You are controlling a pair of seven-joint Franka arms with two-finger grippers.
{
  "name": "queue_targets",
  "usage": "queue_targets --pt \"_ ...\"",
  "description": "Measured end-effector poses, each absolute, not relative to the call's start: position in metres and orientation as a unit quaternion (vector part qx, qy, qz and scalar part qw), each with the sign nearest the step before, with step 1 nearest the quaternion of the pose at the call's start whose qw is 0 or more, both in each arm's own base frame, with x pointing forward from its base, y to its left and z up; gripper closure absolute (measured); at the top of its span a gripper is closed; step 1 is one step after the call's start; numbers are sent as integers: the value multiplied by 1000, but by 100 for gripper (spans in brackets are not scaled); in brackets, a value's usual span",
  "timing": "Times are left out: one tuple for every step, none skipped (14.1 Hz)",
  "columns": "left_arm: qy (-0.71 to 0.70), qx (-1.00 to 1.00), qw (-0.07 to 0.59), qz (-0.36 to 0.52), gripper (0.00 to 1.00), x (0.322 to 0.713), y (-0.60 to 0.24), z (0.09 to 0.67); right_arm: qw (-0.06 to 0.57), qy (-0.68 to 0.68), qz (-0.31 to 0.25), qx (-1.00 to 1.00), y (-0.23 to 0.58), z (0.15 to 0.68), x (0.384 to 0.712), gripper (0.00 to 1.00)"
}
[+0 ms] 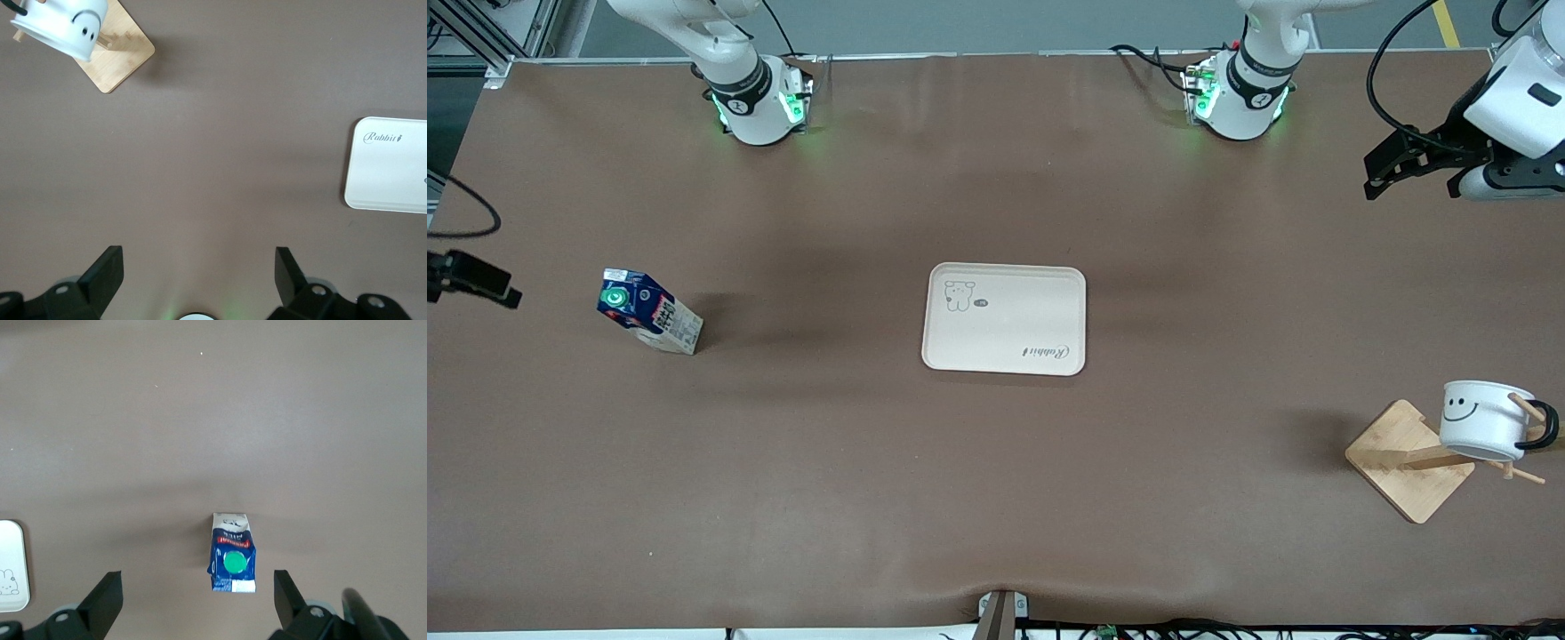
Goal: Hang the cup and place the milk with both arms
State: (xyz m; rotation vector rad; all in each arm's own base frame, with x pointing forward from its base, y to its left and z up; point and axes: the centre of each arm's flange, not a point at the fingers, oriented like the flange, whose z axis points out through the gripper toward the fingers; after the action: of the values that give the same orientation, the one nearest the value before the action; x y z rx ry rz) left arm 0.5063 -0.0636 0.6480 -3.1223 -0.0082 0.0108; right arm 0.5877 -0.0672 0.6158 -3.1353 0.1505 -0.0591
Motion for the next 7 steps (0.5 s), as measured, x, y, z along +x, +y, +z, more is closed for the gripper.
queue_targets --pt "-4 -1000 10 3 0 506 -62 648 5 49 -18 -999 -69 611 576 0" --pt "-6 -1000 10 2 0 507 -60 649 8 50 -13 -999 -70 604 566 0" --pt "-7 -1000 9 2 0 507 -59 649 10 51 -7 -999 -71 596 558 0" --pt "-8 -1000 9 1 0 506 -59 650 12 51 -1 -999 -71 590 553 0" --pt "-8 -1000 9 -1 0 506 -58 651 12 51 2 -999 -70 586 552 0" --pt "-8 -1000 9 -3 0 506 -59 653 13 50 4 -999 -69 583 551 0" --pt "-8 -1000 9 -7 0 506 -58 656 13 49 5 -999 -68 581 551 0"
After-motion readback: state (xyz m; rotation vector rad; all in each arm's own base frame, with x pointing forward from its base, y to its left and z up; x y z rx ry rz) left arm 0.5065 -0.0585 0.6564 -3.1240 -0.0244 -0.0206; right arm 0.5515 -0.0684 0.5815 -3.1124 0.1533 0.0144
